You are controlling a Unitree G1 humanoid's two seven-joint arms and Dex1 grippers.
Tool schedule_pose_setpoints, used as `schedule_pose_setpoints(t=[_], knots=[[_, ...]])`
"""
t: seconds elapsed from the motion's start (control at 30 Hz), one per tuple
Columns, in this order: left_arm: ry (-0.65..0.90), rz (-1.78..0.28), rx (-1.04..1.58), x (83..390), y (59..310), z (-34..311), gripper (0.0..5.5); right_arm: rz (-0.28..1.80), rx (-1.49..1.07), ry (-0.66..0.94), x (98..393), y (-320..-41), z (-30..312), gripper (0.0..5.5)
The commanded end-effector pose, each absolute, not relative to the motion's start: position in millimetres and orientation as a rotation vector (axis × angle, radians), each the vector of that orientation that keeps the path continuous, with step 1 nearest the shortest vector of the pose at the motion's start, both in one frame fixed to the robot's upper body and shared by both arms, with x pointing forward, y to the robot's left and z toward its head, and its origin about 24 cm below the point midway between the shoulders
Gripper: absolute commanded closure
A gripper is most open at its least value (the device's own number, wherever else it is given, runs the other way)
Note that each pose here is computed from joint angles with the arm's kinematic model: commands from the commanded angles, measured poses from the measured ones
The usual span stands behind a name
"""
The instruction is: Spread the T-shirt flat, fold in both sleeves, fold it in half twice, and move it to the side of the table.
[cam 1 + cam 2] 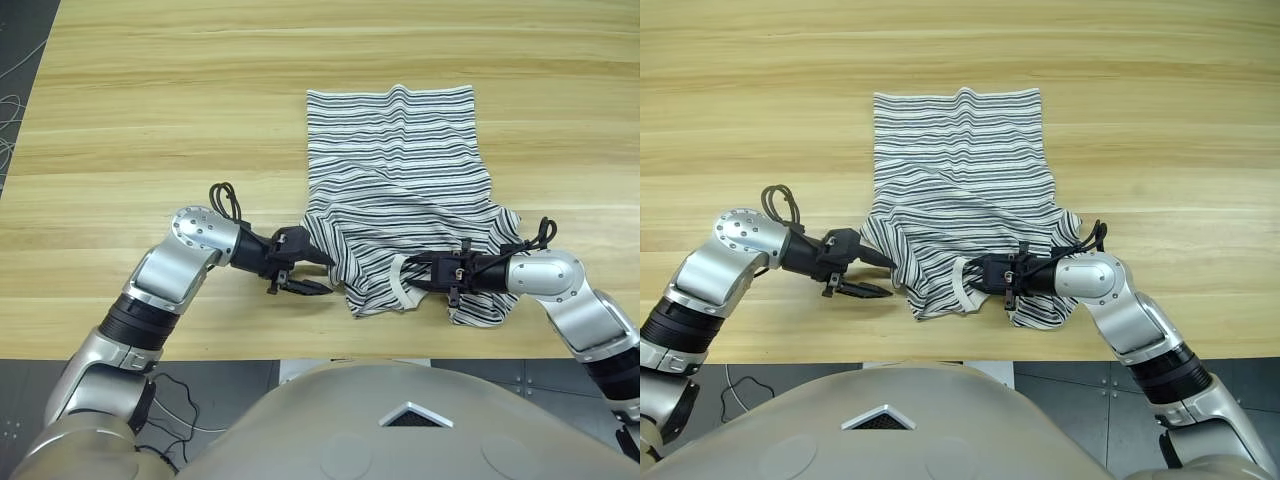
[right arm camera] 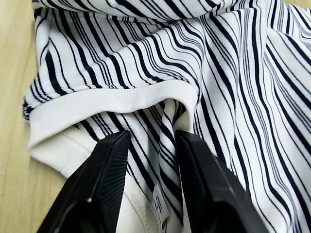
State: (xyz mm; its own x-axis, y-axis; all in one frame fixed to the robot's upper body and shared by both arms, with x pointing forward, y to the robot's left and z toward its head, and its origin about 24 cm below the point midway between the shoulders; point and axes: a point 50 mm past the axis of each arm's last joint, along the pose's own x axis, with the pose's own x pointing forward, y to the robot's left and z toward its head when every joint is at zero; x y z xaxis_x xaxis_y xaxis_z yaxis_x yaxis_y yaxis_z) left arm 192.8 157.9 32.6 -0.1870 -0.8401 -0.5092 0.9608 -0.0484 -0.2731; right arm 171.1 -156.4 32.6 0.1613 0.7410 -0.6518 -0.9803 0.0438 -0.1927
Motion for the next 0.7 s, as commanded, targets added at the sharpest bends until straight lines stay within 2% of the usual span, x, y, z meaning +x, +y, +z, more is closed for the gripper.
schedule_pose_setpoints(t=[0.03,0.3,0.43,0.6,0.7], knots=[[0.643,-1.635,0.263,195,157,34,2.91,1.365,-0.718,0.5,168,-162,24,3.76],[0.71,-1.645,0.315,187,160,18,2.91,1.367,-0.718,0.494,168,-160,24,3.76],[0.73,-1.662,0.353,189,149,6,2.91,1.366,-0.711,0.492,166,-159,24,3.76],[0.733,-1.705,0.382,204,129,3,2.91,1.365,-0.708,0.494,164,-158,23,3.76],[0.7,-1.665,0.366,216,131,13,2.91,1.366,-0.709,0.496,163,-158,22,3.76]])
